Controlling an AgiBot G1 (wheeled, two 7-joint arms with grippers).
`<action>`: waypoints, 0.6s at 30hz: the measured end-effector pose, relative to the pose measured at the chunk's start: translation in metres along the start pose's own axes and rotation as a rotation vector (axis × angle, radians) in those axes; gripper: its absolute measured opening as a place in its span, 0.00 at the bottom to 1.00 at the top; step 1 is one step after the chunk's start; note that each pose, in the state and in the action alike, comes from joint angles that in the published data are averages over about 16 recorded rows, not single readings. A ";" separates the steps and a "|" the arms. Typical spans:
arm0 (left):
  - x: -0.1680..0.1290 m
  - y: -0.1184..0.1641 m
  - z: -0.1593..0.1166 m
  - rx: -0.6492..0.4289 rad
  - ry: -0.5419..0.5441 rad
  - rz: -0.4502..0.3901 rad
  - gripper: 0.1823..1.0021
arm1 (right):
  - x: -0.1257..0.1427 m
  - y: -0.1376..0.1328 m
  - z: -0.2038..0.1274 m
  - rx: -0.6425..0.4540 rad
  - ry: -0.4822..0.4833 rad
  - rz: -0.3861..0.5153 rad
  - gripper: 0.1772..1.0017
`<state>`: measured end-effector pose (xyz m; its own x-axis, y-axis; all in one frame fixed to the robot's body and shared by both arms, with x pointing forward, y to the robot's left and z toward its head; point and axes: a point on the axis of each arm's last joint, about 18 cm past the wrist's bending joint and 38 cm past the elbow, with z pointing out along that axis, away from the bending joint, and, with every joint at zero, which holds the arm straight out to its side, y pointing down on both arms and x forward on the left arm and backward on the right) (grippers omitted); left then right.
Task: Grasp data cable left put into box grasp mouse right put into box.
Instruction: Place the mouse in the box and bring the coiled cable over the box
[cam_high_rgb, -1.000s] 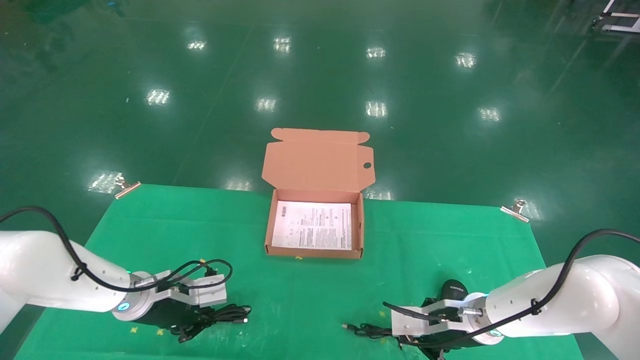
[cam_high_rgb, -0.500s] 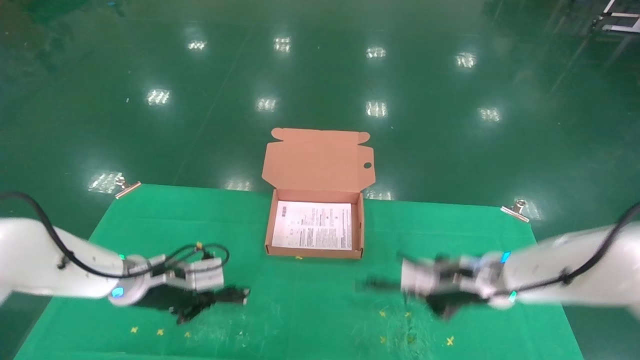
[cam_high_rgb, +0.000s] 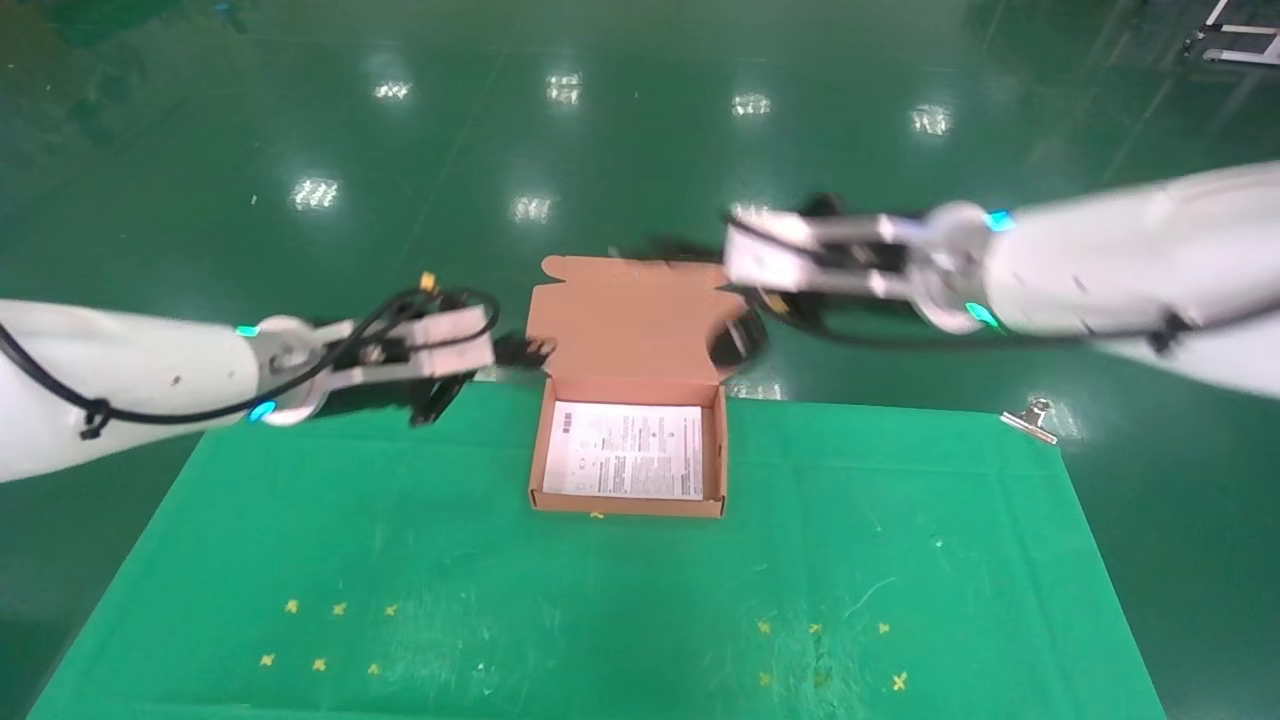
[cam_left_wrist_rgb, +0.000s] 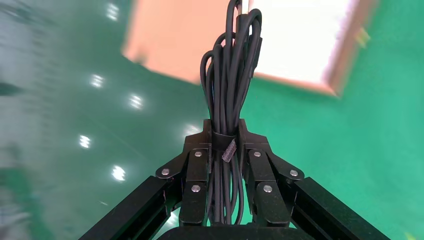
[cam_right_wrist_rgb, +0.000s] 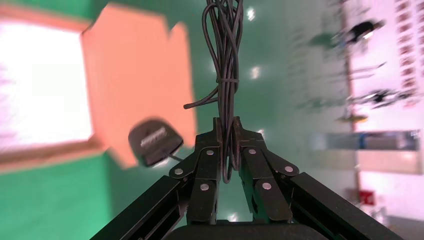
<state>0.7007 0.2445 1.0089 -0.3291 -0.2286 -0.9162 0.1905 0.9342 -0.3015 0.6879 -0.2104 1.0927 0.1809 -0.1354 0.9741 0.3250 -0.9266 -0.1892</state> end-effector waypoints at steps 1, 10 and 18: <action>-0.006 -0.006 -0.002 0.010 -0.021 0.004 0.11 | 0.008 -0.008 0.002 0.017 0.020 -0.004 0.04; -0.038 -0.039 -0.013 0.061 -0.144 0.021 0.11 | 0.054 -0.058 0.015 0.111 0.129 -0.046 0.04; -0.043 -0.033 -0.013 0.030 -0.162 0.014 0.11 | 0.055 -0.073 0.026 0.132 0.123 -0.061 0.04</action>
<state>0.6965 0.2274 1.0616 -0.1736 -0.2590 -0.9502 0.2222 0.9296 -0.2940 0.6986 -0.1410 1.1573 0.0447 -0.1297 0.9905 0.4520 -0.8816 -0.1359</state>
